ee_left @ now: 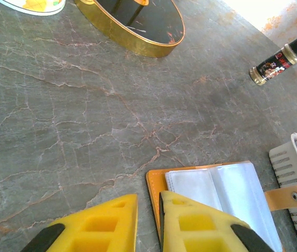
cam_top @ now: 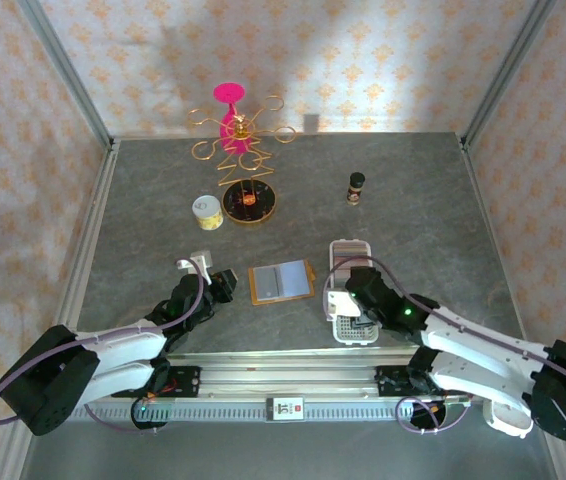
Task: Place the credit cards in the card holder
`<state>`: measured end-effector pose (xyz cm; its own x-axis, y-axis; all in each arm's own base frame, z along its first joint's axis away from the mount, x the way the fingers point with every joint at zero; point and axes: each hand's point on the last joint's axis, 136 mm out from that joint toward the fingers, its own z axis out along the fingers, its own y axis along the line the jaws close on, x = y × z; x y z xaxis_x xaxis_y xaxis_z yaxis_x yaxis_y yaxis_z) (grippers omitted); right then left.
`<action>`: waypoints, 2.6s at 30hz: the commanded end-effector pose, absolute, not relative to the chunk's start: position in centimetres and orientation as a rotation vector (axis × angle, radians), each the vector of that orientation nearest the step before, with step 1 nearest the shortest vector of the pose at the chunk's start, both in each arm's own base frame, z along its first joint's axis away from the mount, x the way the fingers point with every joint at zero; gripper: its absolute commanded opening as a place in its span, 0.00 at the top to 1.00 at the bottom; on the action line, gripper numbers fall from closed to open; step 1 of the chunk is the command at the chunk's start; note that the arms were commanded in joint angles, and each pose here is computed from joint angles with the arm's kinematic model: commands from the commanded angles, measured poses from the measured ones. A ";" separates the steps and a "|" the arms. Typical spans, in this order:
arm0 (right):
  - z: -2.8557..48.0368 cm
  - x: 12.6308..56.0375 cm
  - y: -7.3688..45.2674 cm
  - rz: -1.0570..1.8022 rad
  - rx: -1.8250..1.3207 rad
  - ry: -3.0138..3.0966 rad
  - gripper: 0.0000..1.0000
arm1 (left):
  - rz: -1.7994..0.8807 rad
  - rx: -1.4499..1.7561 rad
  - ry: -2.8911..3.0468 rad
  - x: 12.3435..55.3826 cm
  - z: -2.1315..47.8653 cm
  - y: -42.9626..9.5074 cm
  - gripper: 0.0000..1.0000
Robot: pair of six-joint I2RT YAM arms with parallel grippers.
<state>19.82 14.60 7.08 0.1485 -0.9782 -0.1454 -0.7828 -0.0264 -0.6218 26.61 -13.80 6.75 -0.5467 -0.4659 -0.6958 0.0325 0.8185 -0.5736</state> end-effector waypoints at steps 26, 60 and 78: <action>7.8 20.2 14.4 -0.469 -1.846 1.662 0.78 | -0.684 -0.290 2.066 26.8 6.6 -14.4 0.81; 11.8 18.3 15.0 -0.288 -1.795 1.717 1.00 | -0.730 -0.264 2.080 26.7 6.6 -15.3 0.81; 26.7 22.2 20.4 0.486 -0.552 1.709 1.00 | -0.844 -0.188 2.089 26.3 7.0 -17.5 0.82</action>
